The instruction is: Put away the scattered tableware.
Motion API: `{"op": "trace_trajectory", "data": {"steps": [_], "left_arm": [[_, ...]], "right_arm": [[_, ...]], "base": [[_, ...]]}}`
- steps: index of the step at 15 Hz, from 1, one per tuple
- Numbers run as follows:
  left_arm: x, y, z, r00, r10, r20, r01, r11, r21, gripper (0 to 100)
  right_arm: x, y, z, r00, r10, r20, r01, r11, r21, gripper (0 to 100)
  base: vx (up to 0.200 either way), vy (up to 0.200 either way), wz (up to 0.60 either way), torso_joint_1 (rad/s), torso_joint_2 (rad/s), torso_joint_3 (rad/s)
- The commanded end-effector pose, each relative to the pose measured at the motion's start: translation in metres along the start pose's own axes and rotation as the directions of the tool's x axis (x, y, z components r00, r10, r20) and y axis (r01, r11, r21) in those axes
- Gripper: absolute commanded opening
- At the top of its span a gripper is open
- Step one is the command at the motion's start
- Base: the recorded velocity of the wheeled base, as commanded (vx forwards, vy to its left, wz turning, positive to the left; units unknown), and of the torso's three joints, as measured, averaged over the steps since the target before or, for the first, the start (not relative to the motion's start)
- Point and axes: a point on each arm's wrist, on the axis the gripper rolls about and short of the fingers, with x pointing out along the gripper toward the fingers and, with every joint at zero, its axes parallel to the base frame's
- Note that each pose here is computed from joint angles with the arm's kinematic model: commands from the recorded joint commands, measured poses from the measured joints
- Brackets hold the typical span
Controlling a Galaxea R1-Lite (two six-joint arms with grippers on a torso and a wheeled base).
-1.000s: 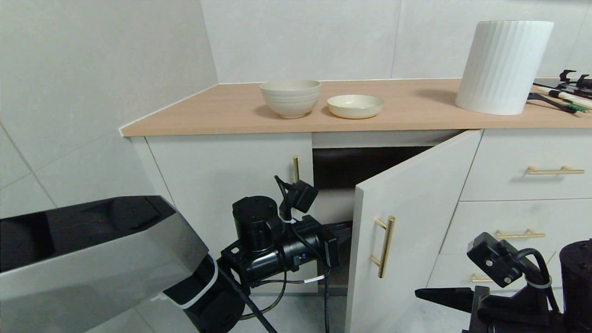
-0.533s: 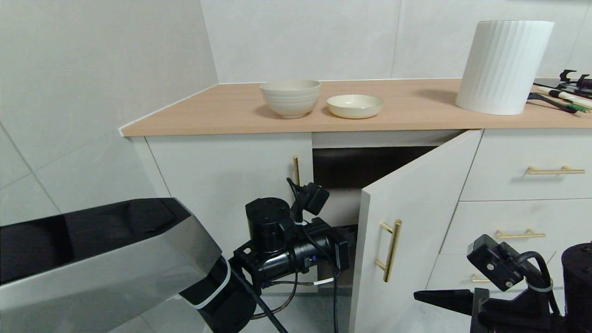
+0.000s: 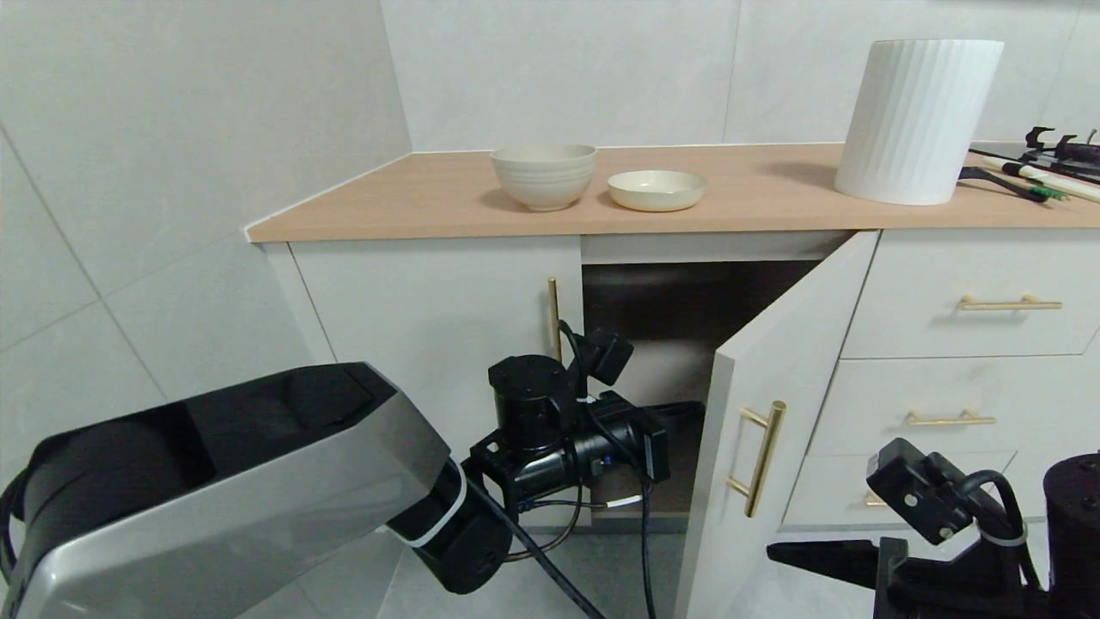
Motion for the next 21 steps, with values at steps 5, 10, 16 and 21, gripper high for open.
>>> {"op": "trace_trajectory", "data": {"steps": [5, 10, 16, 21], "left_arm": [[0.016, -0.029, -0.01, 1.0, -0.007, 0.006, 0.007, 1.0, 0.006, 0], [-0.008, -0.111, -0.028, 0.9, -0.433, -0.058, 0.432, 0.901, -0.025, 0], [-0.031, -0.034, 0.0, 0.977, -0.213, -0.004, 0.213, 0.977, -0.011, 0], [-0.084, 0.001, 0.031, 0.999, 0.039, -0.006, -0.039, 0.997, 0.069, 0]], "right_arm": [[-0.003, 0.012, -0.003, 0.998, 0.06, -0.005, -0.06, 0.998, -0.027, 100], [-0.021, 0.029, -0.007, 0.985, 0.17, 0.019, -0.168, 0.982, -0.09, 100], [-0.02, 0.024, -0.002, 0.99, 0.133, 0.045, -0.129, 0.988, -0.082, 100], [-0.022, 0.007, 0.019, 0.99, 0.037, 0.133, -0.033, 0.999, -0.033, 100]], "base": [[0.0, 0.0, 0.0, 0.0, 0.0, 0.0], [0.0, 0.0, 0.0, 0.0, 0.0, 0.0], [0.0, 0.0, 0.0, 0.0, 0.0, 0.0], [0.0, 0.0, 0.0, 0.0, 0.0, 0.0]]}}
